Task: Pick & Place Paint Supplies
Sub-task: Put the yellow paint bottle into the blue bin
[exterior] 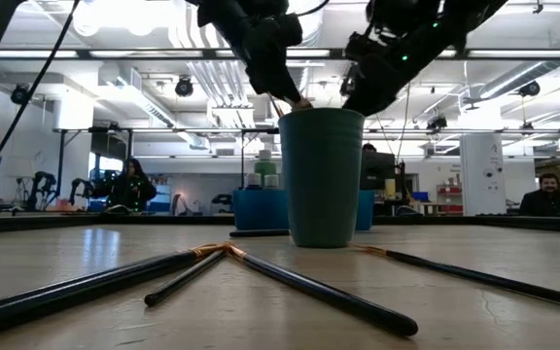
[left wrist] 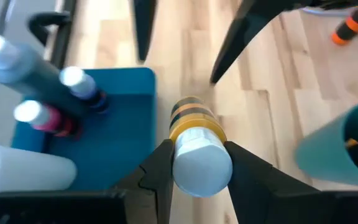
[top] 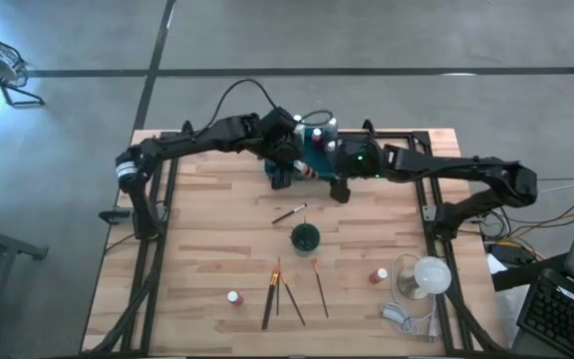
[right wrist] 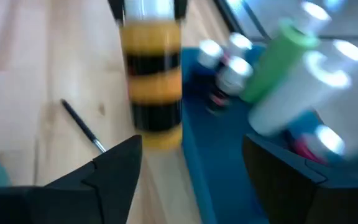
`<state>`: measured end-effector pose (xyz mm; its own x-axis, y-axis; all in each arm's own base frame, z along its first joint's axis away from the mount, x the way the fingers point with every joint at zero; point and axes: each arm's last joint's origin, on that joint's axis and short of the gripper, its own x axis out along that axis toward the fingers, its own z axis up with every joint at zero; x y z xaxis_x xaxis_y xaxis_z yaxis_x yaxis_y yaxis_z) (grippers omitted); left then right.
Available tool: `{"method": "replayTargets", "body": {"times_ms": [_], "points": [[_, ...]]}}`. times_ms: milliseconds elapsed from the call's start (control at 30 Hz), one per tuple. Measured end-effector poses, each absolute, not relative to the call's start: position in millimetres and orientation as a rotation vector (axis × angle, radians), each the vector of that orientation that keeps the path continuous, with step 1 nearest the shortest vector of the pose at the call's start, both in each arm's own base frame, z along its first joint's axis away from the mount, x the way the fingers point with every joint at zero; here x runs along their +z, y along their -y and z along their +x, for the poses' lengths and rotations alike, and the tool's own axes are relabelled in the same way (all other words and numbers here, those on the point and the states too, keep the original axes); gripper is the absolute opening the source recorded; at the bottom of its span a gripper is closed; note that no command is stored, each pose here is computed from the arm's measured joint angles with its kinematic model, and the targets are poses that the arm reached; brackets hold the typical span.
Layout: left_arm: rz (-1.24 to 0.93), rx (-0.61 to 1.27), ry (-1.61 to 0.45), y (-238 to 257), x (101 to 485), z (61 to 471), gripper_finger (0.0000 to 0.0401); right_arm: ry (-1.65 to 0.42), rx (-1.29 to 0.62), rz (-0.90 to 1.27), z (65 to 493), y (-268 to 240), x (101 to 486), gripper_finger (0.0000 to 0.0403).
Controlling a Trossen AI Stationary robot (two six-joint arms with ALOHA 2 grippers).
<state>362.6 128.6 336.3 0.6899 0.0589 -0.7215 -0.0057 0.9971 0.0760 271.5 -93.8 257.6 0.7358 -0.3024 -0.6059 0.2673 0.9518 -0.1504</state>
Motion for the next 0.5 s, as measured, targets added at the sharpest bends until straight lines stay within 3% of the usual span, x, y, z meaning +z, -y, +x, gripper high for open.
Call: {"method": "replayTargets", "body": {"times_ms": [233, 500], "points": [[0.042, 0.123, -0.841, -153.2, 337.5, 360.4, 0.0122, -0.710, -0.516, 0.000, 233.8, 98.8, 279.1, 0.0293], [0.044, 0.142, -0.901, -176.7, 333.4, 386.4, 0.0122, -0.683, -0.613, 0.055, 207.9, 107.8, 293.3, 0.0308]]}}
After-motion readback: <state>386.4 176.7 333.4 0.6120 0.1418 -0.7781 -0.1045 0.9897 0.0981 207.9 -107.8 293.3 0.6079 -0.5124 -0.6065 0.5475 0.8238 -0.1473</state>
